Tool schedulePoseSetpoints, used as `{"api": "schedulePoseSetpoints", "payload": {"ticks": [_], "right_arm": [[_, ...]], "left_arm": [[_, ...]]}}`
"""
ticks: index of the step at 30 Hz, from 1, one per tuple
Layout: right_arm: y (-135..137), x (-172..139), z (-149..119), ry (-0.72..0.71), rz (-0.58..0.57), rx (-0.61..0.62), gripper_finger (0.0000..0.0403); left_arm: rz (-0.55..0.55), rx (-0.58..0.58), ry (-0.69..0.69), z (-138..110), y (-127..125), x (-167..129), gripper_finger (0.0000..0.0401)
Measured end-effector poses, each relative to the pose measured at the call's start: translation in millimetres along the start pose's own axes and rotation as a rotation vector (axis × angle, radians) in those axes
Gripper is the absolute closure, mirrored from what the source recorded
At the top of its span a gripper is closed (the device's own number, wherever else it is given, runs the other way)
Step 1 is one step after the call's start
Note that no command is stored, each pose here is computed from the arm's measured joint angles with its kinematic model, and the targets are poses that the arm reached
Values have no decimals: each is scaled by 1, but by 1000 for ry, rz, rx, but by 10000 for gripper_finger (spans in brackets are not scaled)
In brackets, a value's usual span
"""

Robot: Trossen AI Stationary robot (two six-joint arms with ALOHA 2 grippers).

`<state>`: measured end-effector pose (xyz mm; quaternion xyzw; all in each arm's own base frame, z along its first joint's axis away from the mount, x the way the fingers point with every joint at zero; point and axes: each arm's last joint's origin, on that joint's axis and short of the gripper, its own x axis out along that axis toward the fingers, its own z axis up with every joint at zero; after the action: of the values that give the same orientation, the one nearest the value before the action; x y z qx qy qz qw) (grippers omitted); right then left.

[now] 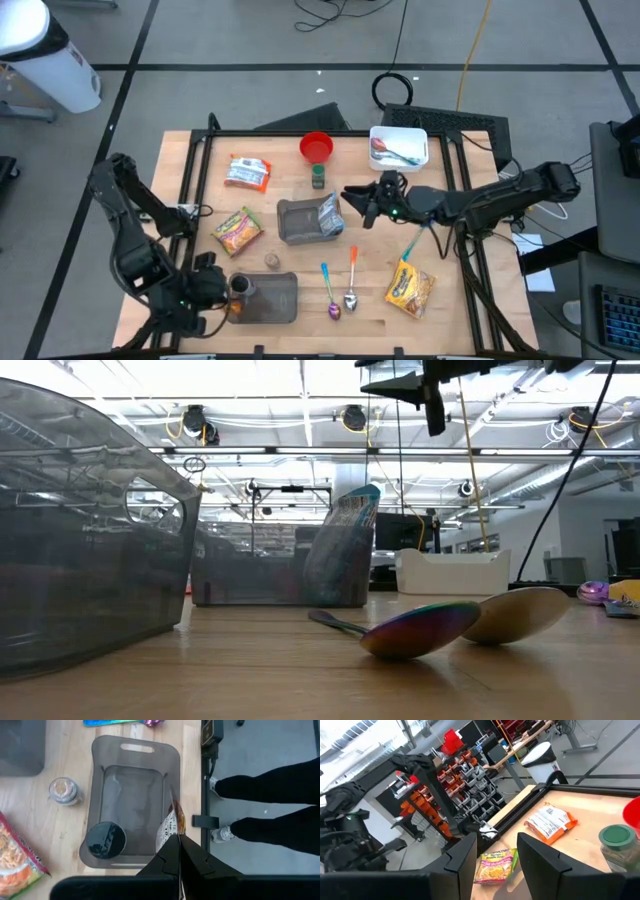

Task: Pick & Place Food Item
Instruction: Put the orange seasoning pack into the bottom black bin

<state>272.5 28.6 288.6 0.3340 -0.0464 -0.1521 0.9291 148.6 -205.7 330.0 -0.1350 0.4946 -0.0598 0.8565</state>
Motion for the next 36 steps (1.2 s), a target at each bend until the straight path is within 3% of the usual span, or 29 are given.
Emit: {"api": "schedulePoseSetpoints", "payload": {"ticks": [16,20,30,36], "right_arm": [[-3,4,-6,19,-16,-10,271],[-3,4,-6,19,-15,-12,271],[-3,4,-6,19,-15,-12,271],[-3,4,-6,18,-15,-5,273]], "left_arm": [[32,-8,-67,10,5,5,400],[54,-18,-47,3,10,16,400],[-36,-49,-80,-10,8,46,399],[-16,-74,-59,-19,15,59,399]]}}
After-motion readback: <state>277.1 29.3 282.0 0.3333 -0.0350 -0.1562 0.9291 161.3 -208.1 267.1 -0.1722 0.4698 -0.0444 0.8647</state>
